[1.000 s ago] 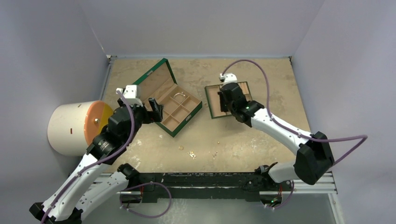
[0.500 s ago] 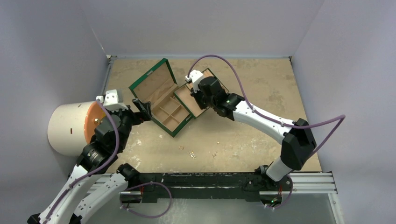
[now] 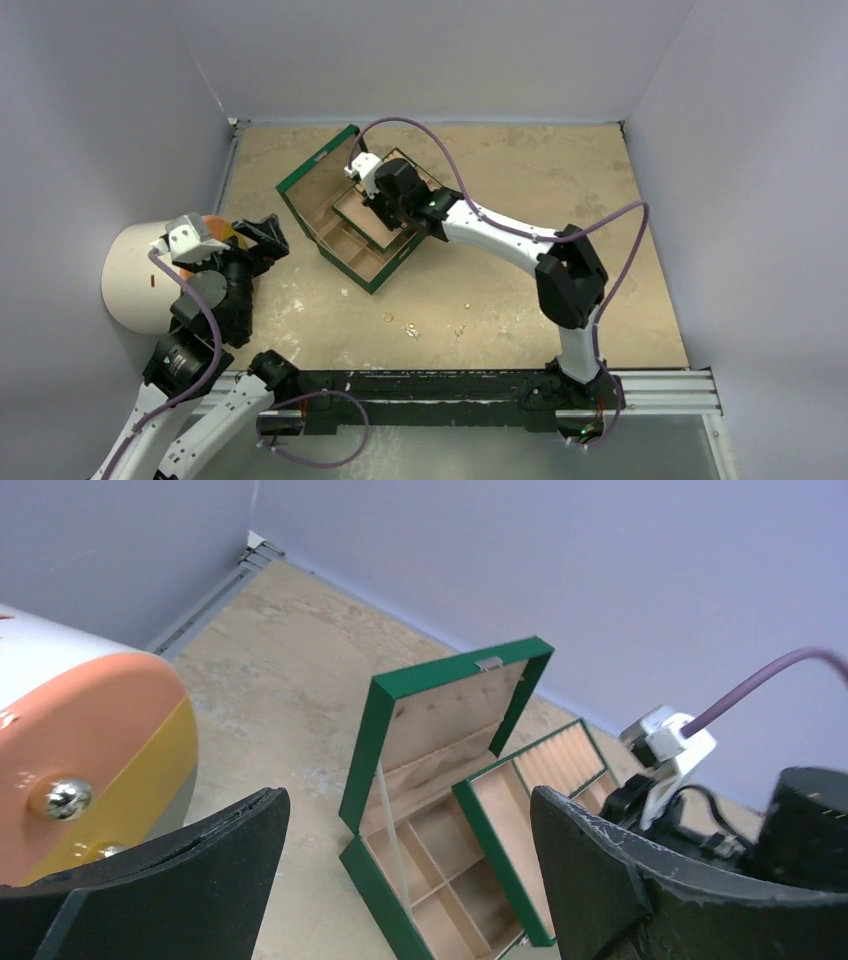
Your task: Organize the mixed jewelry
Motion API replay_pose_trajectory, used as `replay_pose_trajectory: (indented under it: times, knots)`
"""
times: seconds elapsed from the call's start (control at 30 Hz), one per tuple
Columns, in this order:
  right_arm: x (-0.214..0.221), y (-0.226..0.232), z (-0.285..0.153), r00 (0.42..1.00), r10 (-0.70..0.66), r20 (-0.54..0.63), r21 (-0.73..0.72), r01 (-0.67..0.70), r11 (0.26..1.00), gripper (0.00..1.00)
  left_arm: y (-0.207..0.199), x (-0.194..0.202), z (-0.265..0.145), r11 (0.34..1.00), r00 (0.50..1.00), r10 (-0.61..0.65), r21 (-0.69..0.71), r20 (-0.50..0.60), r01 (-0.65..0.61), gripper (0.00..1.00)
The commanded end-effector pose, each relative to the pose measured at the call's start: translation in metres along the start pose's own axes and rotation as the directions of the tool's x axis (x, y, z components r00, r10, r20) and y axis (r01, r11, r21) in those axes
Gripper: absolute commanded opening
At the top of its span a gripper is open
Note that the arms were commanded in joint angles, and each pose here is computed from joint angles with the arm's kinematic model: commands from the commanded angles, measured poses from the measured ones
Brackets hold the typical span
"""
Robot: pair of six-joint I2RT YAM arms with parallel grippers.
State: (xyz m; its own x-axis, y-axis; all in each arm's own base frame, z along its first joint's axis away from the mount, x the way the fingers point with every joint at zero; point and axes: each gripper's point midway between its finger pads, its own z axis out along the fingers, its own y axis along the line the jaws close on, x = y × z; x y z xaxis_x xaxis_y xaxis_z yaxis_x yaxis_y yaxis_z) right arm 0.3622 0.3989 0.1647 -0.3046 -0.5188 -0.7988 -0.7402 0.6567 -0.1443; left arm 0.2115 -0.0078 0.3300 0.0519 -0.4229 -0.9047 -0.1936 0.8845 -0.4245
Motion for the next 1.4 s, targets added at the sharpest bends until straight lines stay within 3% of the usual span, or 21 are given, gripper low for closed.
replay_pose_trajectory:
  times: [0.0,0.5,1.37]
  knots:
    - [-0.031,0.002,0.007,0.999,-0.017,0.045,0.028,0.015,0.999,0.00,0.018,-0.016,-0.003,0.994,0.995,-0.066,-0.085,0.077,0.072,0.90]
    - [-0.004,0.021,0.047,0.998,-0.033,-0.053,0.062,0.037,0.997,0.00,0.024,-0.022,-0.007,0.991,0.990,-0.091,-0.091,0.105,0.101,0.90]
    - [0.020,0.047,0.041,0.991,-0.080,-0.108,0.041,0.084,0.996,0.00,0.019,-0.018,-0.003,0.993,0.993,-0.079,-0.078,0.089,0.086,0.90]
